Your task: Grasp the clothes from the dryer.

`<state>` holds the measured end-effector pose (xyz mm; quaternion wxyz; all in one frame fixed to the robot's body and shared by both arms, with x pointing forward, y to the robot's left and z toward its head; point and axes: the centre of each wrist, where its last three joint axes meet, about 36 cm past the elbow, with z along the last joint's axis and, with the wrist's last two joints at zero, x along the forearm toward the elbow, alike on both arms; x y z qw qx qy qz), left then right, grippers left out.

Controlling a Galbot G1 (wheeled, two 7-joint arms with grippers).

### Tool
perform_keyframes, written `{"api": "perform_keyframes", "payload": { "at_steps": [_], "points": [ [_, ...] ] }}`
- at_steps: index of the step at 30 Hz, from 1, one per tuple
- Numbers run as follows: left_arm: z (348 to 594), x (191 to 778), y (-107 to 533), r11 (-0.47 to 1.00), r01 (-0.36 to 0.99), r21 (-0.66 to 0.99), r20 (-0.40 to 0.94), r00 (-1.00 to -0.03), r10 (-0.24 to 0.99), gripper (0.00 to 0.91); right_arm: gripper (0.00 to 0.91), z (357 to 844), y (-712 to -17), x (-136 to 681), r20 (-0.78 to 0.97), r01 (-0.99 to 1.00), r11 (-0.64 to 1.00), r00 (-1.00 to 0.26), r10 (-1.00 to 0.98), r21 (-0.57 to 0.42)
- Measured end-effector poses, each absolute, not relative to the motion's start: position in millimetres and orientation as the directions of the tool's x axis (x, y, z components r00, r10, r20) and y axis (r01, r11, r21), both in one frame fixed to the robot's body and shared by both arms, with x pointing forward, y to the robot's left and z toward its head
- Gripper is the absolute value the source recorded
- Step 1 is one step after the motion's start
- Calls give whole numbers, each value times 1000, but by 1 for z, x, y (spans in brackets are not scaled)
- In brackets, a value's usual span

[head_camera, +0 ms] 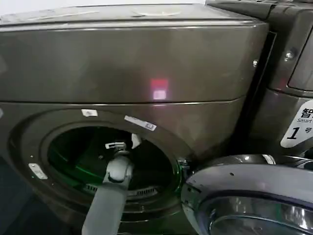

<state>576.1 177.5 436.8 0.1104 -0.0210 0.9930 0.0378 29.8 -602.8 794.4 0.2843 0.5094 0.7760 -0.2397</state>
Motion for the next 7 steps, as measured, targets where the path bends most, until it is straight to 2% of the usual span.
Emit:
{"api": "perform_keyframes", "payload": {
  "at_steps": [7],
  "points": [
    [438,574,182,997,-54,62,-212,-976,-40,0,907,795,-602,30,-683,926,367,-325,654,-89]
  ]
}}
